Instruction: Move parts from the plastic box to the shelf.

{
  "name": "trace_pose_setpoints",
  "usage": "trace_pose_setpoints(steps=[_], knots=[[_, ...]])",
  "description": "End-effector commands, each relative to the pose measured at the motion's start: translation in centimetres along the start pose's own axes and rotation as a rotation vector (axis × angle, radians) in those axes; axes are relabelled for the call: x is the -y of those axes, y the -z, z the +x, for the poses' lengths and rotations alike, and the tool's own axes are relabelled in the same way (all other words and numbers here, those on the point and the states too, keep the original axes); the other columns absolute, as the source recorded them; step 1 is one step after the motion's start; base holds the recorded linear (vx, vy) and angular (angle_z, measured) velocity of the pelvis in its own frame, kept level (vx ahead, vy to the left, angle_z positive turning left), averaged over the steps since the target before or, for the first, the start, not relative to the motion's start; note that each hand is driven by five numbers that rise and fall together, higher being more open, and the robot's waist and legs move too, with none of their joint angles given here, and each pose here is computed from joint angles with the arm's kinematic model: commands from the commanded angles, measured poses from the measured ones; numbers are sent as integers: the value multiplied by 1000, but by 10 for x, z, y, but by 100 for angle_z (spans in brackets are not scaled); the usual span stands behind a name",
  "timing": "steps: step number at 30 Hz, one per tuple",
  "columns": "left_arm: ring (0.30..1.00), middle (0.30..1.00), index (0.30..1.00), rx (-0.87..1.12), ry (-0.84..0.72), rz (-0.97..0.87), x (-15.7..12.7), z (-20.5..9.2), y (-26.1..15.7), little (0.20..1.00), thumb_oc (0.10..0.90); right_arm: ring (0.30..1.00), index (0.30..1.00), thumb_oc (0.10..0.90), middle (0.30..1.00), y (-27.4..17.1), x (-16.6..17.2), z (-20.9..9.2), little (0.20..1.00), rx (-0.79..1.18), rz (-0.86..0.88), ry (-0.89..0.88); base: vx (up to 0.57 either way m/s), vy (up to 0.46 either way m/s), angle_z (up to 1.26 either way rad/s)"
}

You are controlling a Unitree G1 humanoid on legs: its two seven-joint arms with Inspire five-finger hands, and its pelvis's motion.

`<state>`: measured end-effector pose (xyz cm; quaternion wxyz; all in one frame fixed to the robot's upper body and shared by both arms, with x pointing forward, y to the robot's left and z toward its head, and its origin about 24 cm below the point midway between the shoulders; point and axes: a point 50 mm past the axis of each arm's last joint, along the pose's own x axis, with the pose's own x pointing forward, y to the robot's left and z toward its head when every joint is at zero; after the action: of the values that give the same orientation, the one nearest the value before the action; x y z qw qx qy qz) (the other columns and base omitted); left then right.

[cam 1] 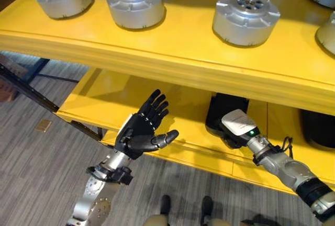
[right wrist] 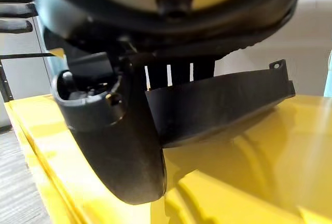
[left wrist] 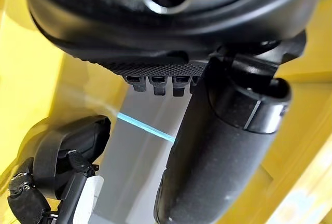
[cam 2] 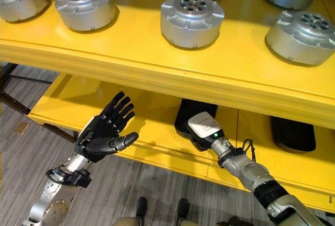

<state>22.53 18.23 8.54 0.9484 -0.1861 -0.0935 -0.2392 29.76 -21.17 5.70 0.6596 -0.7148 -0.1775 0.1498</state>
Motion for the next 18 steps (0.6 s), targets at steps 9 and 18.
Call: trace_pose_setpoints(steps=[9,18], knots=[[1000,1000,1000,214,126,-4,20,14,-28,1000,900,300,300,400,300,0,-21,-7,300,-88,69,-82,50,8,-1],[1000,1000,1000,193,122,-16,18,9,-24,1000,900,300,300,400,300,8,-34,-21,300,-188,62,-107,33,-1,-4]])
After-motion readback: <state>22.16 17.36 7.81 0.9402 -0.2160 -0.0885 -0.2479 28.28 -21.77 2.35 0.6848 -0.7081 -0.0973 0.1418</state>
